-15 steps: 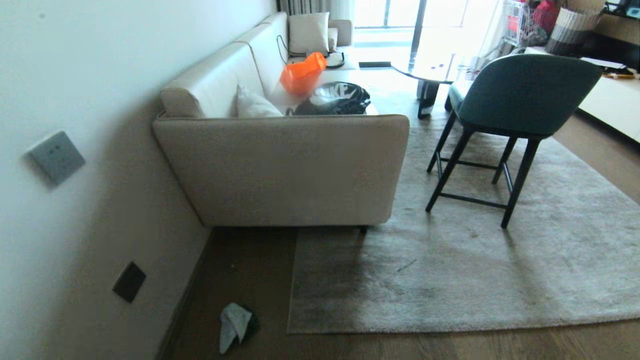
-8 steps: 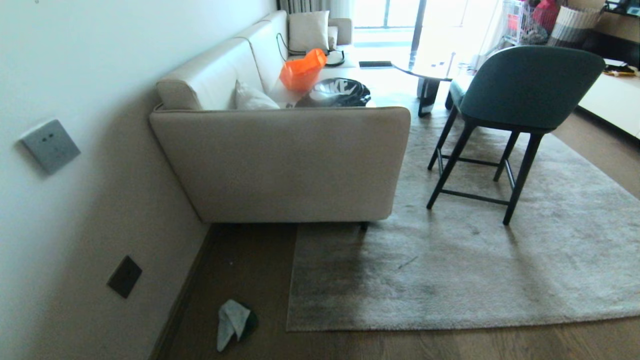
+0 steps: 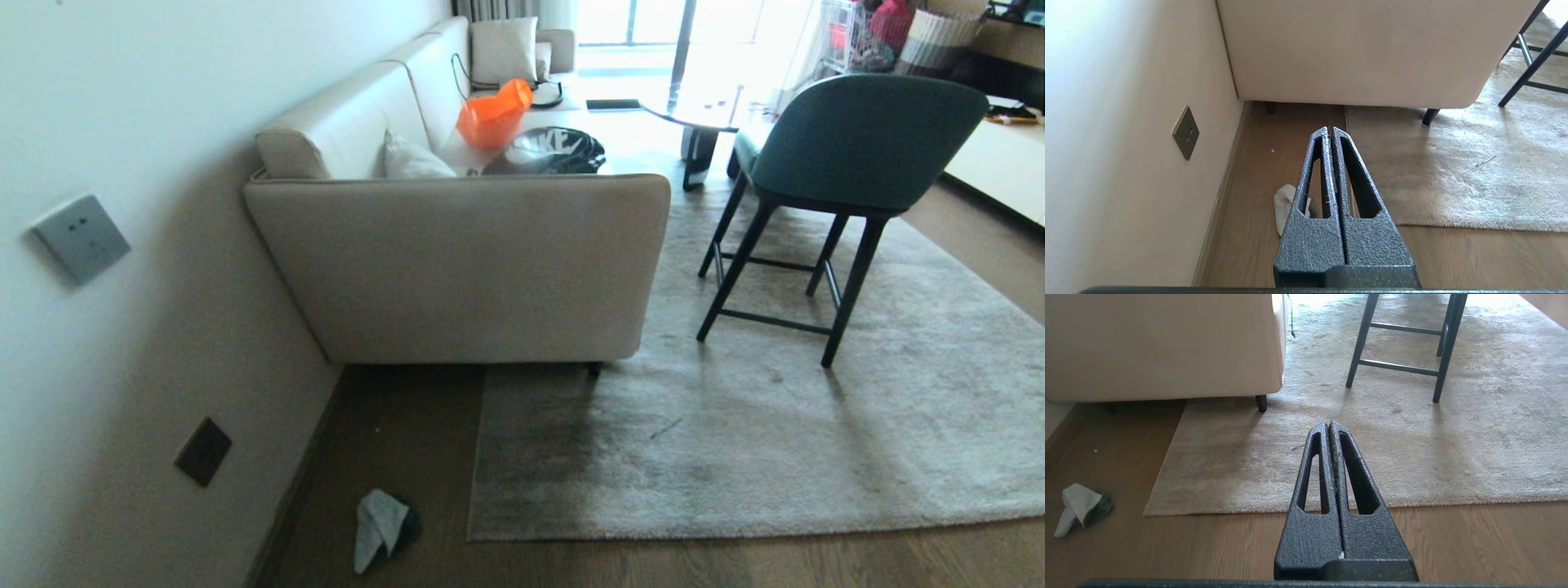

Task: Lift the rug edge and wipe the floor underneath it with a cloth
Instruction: Pick up the rag

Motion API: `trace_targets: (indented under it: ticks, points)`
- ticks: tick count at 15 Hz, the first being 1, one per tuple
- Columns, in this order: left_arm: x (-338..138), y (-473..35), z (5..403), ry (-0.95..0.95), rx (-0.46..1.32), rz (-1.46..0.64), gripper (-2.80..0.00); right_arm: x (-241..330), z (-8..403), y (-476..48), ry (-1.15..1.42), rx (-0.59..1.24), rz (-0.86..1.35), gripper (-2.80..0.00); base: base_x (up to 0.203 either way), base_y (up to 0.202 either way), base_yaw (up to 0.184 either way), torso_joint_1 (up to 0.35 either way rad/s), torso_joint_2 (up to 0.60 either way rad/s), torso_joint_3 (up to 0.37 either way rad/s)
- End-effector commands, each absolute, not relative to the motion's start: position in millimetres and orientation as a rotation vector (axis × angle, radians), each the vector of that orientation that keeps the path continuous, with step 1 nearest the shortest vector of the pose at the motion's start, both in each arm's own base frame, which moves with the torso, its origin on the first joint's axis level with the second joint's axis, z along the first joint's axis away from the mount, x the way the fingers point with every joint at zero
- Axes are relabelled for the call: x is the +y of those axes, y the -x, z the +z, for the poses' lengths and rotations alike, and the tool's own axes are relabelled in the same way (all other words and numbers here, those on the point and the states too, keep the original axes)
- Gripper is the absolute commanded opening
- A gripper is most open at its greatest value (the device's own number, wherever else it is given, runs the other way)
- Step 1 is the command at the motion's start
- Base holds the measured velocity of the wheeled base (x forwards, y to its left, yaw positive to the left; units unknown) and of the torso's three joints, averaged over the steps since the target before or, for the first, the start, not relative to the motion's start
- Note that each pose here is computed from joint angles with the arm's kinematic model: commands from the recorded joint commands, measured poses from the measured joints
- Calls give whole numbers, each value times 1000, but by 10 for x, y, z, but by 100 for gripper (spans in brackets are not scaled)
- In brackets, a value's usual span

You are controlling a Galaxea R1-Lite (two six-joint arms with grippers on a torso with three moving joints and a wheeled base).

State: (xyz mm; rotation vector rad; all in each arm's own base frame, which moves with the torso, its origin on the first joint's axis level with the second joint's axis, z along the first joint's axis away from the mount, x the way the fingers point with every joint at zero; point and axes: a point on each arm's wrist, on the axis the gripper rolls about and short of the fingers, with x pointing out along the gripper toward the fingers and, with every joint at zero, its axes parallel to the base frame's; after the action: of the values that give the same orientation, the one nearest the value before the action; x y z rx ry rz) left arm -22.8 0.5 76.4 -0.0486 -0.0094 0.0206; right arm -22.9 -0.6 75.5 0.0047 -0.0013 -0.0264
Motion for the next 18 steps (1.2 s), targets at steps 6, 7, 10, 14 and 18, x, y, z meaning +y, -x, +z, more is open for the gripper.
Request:
trace_targets:
  ticks: [6, 7, 10, 14, 18]
  points:
    - [6, 228, 764, 49, -10, 21, -280, -6, 756, 228, -6, -2, -26, -280, 0, 0, 0, 21, 56, 66]
    - [6, 228, 764, 49, -10, 21, -280, -6, 756, 228, -6, -2, -26, -280, 0, 0, 0, 0, 0, 0]
    - [6, 228, 764, 49, -10, 21, -280, -6, 756, 228, -6, -2, -28, -280, 0, 0, 0, 0, 0, 0]
    - [6, 228, 764, 49, -10, 21, -280, -6, 756, 228, -6, -2, -28, -280, 0, 0, 0, 0, 0, 0]
    - [6, 228, 764, 49, -10, 21, -280, -6, 756, 228, -6, -2, -26, -280, 0, 0, 0, 0, 0, 0]
